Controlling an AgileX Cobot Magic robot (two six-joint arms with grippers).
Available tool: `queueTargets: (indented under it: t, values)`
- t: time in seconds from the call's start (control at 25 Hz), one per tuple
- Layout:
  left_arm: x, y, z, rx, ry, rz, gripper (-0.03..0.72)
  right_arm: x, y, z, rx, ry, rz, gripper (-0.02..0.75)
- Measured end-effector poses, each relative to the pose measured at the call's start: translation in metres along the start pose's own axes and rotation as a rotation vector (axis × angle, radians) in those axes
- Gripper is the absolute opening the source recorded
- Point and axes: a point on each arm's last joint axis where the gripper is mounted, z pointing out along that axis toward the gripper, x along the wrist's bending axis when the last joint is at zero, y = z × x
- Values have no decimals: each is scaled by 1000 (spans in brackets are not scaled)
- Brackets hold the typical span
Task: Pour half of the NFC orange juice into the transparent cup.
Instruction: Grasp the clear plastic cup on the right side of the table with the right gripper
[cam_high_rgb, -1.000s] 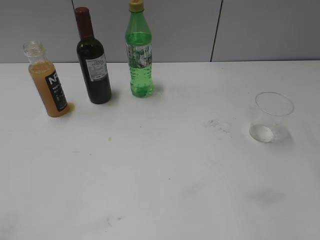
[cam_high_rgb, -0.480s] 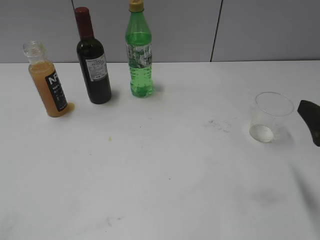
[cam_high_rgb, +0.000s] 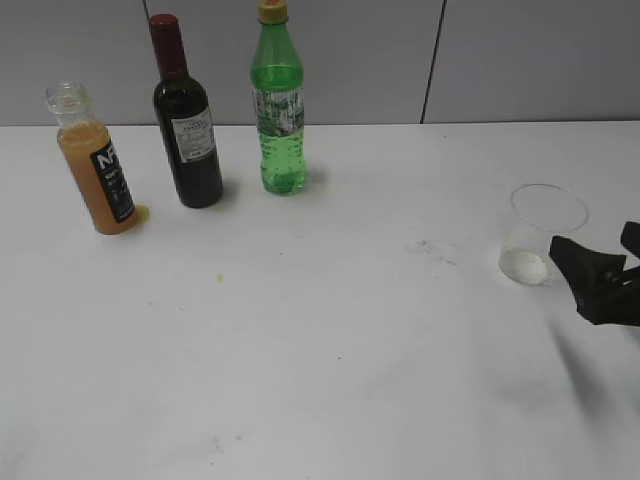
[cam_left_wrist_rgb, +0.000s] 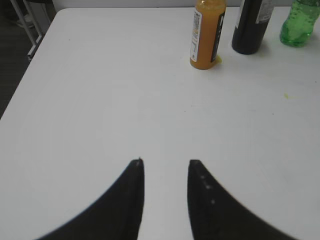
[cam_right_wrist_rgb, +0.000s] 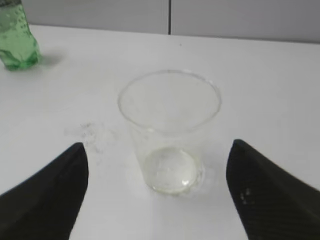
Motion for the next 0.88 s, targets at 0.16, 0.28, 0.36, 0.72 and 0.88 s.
queueTargets:
  t: [0.16, 0.28, 0.36, 0.72, 0.88]
  values:
    - [0, 0, 0, 0, 0, 0, 240, -2, -22, 6, 102, -21, -4, 666]
    - [0, 0, 0, 0, 0, 0, 240, -4, -31, 13, 140, -21, 1, 666]
    - [0, 0, 0, 0, 0, 0, 240, -5, -33, 19, 145, -17, -1, 665]
    - [0, 0, 0, 0, 0, 0, 240, -11, -47, 42, 176, -8, 6, 656]
    - [0, 0, 0, 0, 0, 0, 240, -11, -50, 51, 172, 23, -4, 648]
